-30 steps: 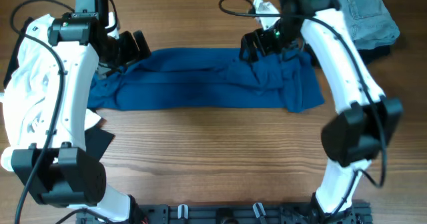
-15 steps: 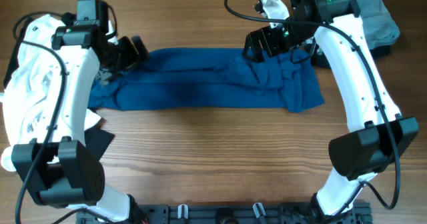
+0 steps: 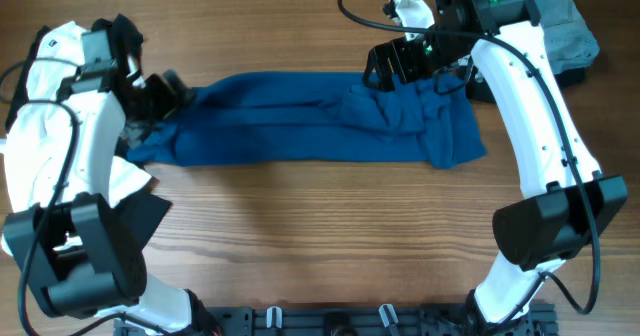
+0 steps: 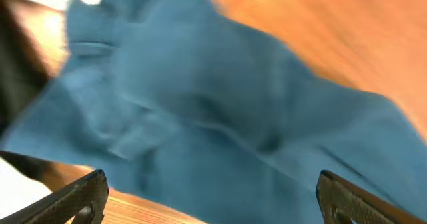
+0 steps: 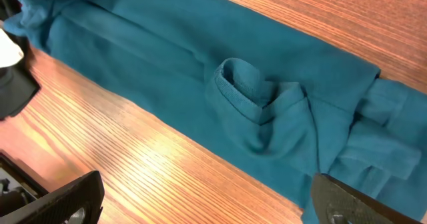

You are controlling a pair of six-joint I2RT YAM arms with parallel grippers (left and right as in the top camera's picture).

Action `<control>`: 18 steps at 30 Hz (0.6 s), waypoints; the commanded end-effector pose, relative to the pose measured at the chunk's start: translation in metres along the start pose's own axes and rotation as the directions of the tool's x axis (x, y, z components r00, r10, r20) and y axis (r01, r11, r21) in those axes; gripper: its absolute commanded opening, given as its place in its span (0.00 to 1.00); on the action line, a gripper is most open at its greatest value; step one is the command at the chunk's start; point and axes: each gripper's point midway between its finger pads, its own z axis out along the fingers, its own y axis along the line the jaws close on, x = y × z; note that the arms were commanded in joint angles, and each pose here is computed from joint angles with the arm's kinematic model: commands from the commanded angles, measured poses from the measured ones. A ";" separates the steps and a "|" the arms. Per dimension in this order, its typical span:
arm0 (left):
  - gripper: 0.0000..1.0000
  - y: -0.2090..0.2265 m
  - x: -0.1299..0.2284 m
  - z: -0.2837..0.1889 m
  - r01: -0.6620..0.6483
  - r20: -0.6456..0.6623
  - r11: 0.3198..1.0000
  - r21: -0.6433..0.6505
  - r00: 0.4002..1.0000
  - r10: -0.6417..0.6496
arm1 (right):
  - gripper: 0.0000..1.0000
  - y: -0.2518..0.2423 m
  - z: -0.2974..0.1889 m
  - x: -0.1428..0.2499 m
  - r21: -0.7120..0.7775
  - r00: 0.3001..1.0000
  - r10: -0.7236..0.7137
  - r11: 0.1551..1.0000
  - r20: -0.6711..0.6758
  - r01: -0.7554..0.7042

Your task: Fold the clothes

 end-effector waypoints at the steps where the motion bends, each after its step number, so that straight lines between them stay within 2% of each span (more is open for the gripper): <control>1: 1.00 0.037 0.000 0.009 -0.084 -0.023 0.996 -0.025 0.996 0.083 | 1.00 -0.001 -0.006 -0.005 -0.001 0.999 0.023 1.000 0.023 -0.023; 5: 1.00 0.050 -0.005 0.005 -0.188 -0.021 0.982 0.009 0.982 0.189 | 1.00 -0.001 -0.006 -0.006 0.000 0.999 0.021 1.000 0.028 -0.021; 10: 1.00 0.067 -0.013 0.009 -0.240 0.001 0.971 0.001 0.971 0.240 | 1.00 -0.001 -0.006 -0.006 0.000 0.999 0.021 1.000 0.027 -0.021; 18: 1.00 0.069 -0.017 0.041 -0.334 0.067 0.942 0.028 0.941 0.331 | 1.00 -0.001 -0.005 -0.005 -0.001 0.999 0.023 1.000 0.024 -0.023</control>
